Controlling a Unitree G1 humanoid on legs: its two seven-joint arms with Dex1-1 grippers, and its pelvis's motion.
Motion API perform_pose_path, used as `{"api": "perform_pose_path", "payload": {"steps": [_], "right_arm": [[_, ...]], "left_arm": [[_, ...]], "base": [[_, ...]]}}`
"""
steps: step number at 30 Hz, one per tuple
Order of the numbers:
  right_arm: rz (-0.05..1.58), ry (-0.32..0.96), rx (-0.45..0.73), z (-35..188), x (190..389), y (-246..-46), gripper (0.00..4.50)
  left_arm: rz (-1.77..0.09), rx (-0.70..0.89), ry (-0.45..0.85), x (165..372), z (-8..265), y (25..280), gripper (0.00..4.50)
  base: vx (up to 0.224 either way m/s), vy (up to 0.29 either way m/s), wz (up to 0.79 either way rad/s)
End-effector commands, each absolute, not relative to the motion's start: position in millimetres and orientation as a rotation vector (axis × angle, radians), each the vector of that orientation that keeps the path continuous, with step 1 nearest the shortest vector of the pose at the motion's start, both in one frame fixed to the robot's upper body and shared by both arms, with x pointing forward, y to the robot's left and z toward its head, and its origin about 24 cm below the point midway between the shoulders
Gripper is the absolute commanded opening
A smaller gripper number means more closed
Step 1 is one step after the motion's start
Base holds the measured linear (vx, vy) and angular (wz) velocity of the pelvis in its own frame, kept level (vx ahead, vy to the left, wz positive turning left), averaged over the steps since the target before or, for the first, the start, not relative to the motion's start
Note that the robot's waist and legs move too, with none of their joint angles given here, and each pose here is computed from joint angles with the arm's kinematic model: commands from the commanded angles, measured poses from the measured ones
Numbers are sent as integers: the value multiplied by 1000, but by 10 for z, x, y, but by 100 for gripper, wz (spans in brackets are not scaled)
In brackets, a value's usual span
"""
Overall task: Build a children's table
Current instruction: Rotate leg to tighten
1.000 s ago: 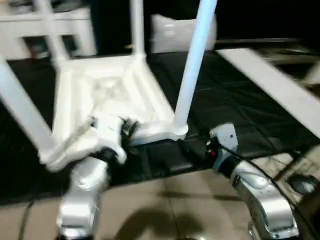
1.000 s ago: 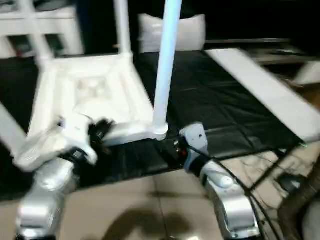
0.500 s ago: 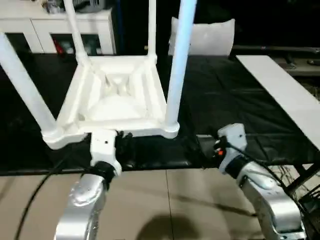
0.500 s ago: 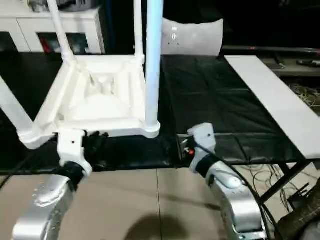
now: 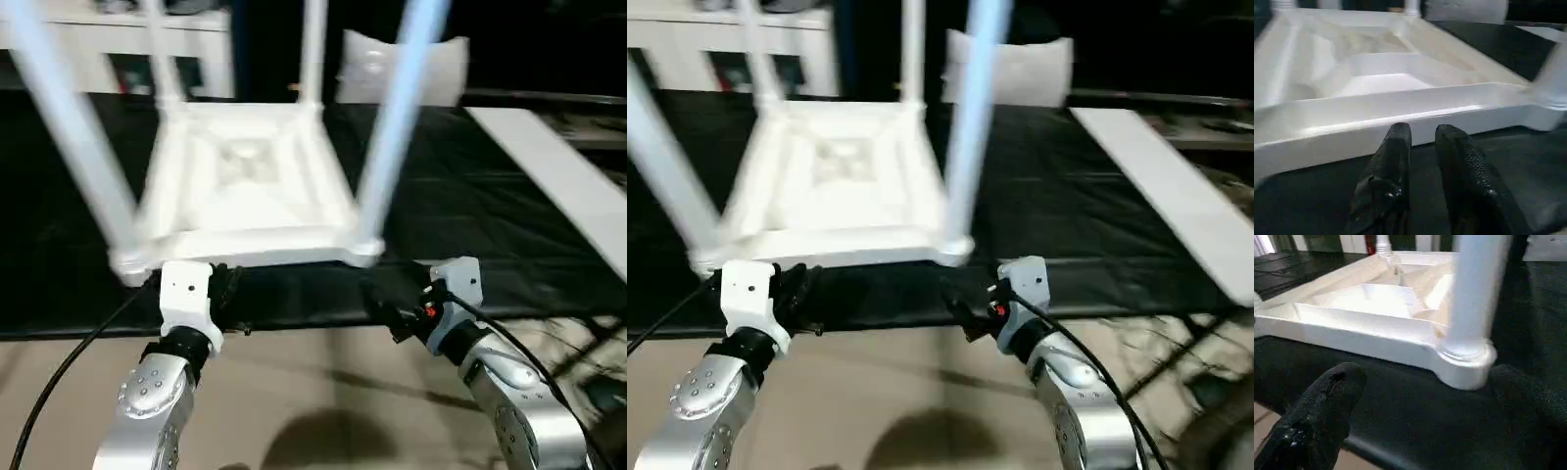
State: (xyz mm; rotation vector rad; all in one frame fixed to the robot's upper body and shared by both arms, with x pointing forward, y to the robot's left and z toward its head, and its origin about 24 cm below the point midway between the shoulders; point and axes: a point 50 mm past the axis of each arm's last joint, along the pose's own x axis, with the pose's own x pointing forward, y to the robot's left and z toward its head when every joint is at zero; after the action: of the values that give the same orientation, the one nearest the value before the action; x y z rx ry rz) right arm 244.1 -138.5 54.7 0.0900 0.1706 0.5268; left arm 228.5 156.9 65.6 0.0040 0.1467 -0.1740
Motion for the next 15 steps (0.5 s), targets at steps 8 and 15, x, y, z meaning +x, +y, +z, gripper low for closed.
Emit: {"api": "perform_pose_path", "payload": {"steps": [8, 15], "right_arm": [[554, 140, 91, 601, 2436, -1323, 450], [547, 130, 52, 551, 2400, -1381, 450]], "left_arm": [[-142, -30, 125, 2270, 719, 1614, 140], [-147, -54, 116, 2223, 714, 1595, 205]], "base": [[-27, 197, 2], [-76, 184, -6]]}}
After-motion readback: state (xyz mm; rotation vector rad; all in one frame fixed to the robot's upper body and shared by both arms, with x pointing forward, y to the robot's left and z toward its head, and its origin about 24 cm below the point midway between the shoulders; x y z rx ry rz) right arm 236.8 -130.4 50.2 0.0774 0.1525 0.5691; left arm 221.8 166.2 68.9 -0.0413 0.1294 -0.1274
